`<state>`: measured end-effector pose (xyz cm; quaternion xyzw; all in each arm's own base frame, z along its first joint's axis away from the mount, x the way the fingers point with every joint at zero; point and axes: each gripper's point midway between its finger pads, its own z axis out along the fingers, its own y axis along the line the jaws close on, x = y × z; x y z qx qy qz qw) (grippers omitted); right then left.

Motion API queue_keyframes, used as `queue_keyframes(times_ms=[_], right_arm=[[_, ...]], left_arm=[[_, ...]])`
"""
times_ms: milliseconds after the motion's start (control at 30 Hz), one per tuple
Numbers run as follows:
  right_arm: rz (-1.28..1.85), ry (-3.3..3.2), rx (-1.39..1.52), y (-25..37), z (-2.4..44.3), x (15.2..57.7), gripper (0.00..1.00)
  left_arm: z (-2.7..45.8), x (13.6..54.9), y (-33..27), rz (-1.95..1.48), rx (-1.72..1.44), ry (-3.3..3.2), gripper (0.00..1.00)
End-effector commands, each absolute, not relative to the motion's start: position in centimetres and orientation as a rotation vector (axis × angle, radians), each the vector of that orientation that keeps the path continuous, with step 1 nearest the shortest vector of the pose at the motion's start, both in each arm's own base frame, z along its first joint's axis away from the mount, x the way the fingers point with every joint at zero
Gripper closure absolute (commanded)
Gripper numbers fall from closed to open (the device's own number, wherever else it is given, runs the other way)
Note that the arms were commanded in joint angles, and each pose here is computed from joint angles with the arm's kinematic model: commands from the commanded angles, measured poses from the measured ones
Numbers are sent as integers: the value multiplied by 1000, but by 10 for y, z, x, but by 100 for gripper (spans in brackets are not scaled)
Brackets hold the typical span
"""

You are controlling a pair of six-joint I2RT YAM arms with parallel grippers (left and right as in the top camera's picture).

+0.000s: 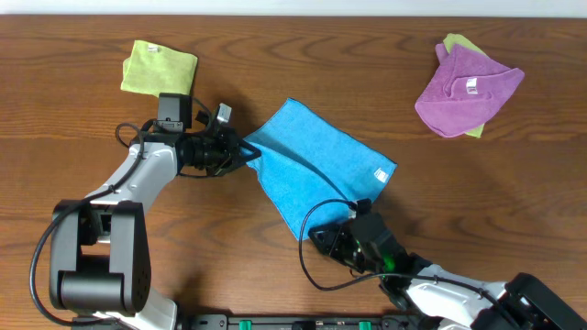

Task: Fold the cloth

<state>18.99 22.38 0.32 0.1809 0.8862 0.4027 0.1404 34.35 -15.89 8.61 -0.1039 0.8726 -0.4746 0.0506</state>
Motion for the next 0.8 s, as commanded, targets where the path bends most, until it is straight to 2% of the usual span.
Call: queue_keyframes(times_ms=[0, 33, 67, 333, 500, 600, 767], right_arm=[[975, 2603, 554, 200, -24, 184, 58], [969, 2600, 557, 199, -24, 184, 53], [963, 2597, 559, 198, -24, 185, 53], [915, 2592, 578, 193, -29, 187, 57], [918, 2590, 577, 194, -33, 189, 77], [932, 2582, 572, 196, -32, 191, 99], [990, 2593, 483, 204, -26, 188, 99]], left_arm=[[94, 348, -157, -1439, -276, 2628, 94], [94, 348, -157, -1439, -277, 2629, 94], [94, 348, -157, -1439, -277, 2629, 95], [94, 347, -157, -1440, -276, 2629, 94], [95, 347, -158, -1451, -273, 2625, 94], [97, 346, -159, -1465, -268, 2622, 94], [97, 347, -158, -1462, -270, 2618, 94]])
